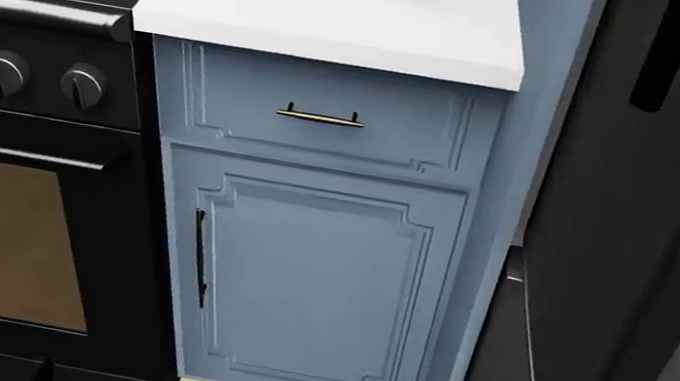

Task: Close the fridge doors

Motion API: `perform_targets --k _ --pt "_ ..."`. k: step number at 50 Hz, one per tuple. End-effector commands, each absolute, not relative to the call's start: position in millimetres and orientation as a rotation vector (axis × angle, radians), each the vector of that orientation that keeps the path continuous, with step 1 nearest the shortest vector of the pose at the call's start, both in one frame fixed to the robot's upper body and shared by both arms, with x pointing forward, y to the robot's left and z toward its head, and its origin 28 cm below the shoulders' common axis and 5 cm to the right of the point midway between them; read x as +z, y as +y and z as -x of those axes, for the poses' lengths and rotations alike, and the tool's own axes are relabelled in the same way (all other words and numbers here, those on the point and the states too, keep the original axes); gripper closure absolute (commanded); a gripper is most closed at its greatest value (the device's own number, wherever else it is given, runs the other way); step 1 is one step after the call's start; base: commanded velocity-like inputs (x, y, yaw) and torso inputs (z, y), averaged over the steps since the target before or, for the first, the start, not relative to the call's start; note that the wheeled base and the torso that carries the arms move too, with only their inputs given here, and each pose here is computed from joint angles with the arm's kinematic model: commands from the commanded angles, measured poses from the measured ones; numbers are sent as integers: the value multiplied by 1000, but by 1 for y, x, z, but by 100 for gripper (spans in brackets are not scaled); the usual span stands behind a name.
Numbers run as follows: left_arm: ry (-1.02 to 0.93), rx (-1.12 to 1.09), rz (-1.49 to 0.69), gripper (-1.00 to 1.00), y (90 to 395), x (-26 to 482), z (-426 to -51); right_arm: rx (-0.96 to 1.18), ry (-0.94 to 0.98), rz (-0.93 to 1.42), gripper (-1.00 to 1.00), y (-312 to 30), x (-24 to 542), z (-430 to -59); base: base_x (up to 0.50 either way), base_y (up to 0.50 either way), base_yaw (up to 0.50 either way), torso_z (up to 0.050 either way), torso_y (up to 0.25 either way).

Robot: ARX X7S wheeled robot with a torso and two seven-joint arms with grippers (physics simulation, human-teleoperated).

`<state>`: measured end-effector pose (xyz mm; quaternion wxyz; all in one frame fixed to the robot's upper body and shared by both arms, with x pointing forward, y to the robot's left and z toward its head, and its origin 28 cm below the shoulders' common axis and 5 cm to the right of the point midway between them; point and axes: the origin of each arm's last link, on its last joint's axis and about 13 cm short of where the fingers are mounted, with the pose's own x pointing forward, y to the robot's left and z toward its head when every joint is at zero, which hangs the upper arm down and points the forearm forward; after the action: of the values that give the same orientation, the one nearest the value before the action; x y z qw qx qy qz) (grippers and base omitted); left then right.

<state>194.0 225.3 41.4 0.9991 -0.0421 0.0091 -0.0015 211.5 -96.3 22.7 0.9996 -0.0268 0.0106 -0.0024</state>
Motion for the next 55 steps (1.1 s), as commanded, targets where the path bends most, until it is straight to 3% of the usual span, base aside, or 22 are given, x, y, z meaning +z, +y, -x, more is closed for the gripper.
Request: perform_targets --k 1,29,38,55 --pt "17 -4 86 -100 225 41 -194 12 33 52 -100 -96 23 -212 500 1 0 0 0" --pt "13 -9 89 -100 224 41 -194 0 32 67 -100 -97 23 -212 500 1 0 0 1" --pt "13 -9 91 -100 224 41 -194 9 22 46 -100 -97 23 -211 40 0 0 0 2" --pt "15 -11 87 -100 224 41 -194 7 29 53 -100 -97 23 -212 490 1 0 0 0"
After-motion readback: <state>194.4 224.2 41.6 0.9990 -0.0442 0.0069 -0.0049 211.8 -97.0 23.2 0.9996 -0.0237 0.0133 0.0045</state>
